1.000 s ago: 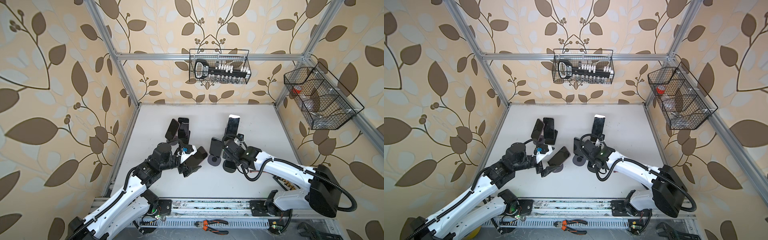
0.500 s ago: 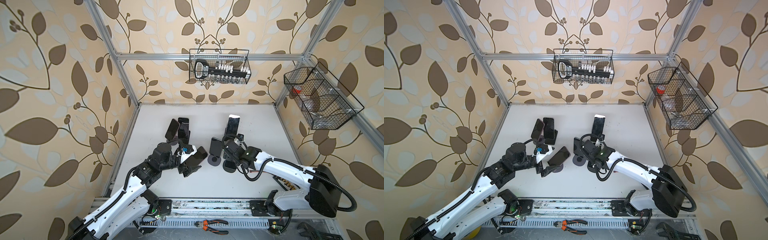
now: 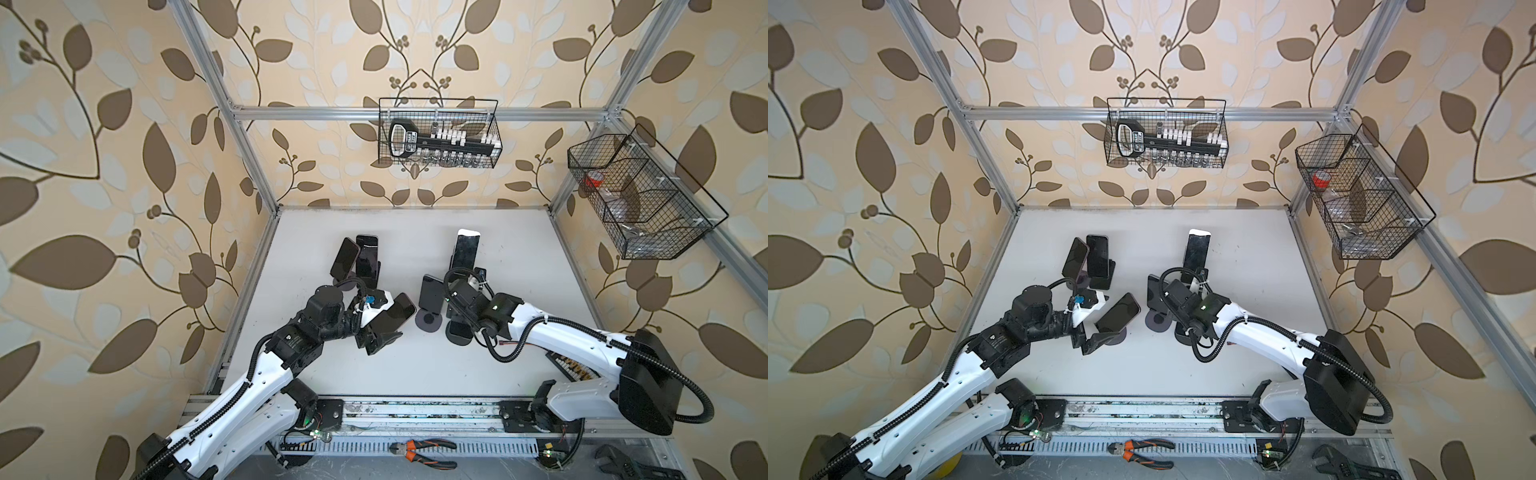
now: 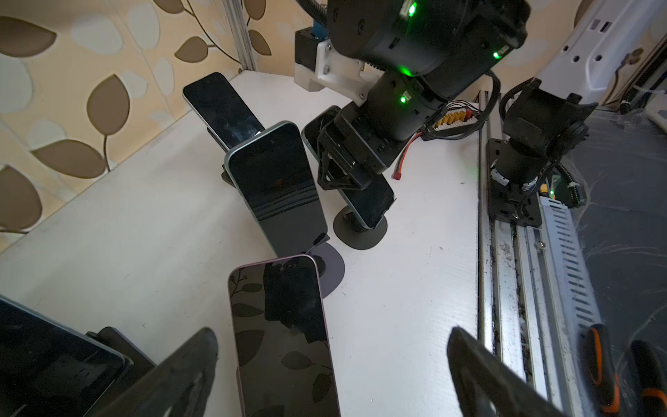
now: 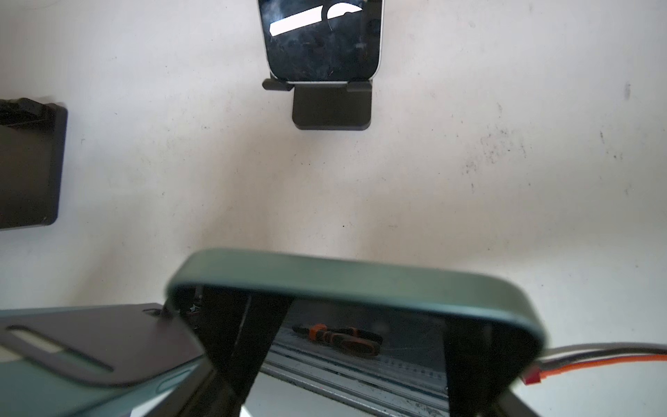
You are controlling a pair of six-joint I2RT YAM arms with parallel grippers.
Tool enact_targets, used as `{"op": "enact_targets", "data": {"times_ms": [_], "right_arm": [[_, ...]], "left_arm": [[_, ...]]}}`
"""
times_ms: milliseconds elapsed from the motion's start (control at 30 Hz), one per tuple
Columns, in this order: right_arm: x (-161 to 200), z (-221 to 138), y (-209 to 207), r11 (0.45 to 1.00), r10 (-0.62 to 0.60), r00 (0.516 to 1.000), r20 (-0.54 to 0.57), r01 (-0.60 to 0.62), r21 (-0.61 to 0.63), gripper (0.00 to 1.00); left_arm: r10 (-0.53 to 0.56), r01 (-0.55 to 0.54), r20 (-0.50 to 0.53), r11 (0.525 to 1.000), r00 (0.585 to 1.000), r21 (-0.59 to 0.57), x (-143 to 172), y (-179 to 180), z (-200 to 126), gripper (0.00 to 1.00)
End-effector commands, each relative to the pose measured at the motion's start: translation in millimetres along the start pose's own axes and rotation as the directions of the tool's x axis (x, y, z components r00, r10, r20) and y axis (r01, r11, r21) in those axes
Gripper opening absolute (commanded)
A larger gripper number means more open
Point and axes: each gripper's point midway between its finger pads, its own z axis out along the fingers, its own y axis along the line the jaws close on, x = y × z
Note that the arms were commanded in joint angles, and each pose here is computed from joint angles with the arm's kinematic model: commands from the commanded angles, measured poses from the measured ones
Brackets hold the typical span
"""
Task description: Remove the phone from the phone stand
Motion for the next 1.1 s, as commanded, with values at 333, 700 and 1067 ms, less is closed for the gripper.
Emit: {"op": "enact_targets", "data": {"times_ms": [333,700,1067], "right_arm": [[0.2,-5.4,-1.2,0.999,-0.002,1.0,-0.001,0.002,-0.035,0.76],[-1.3,-6.1,1.0,0.999,-0.006,1.0,0.002,0.006,-0.043,0.74],[1.0,-4.7,0.9,0.999,0.005,1.0,-0.003,-0.005,-0.048,0.74]], "left_arm": [[0.038,-0.037,0.057,0.999,0.998,-0.021,-27.8,0.3,-10.6,0.98],[0.039,-0.038,0.063,0.999,0.997,-0.028,-30.1,-0.7,-15.1,0.98],[0.05,-0.049,0.055,0.999,0.997,-0.021,-31.9,-1.8,-16.3,0.98]]}}
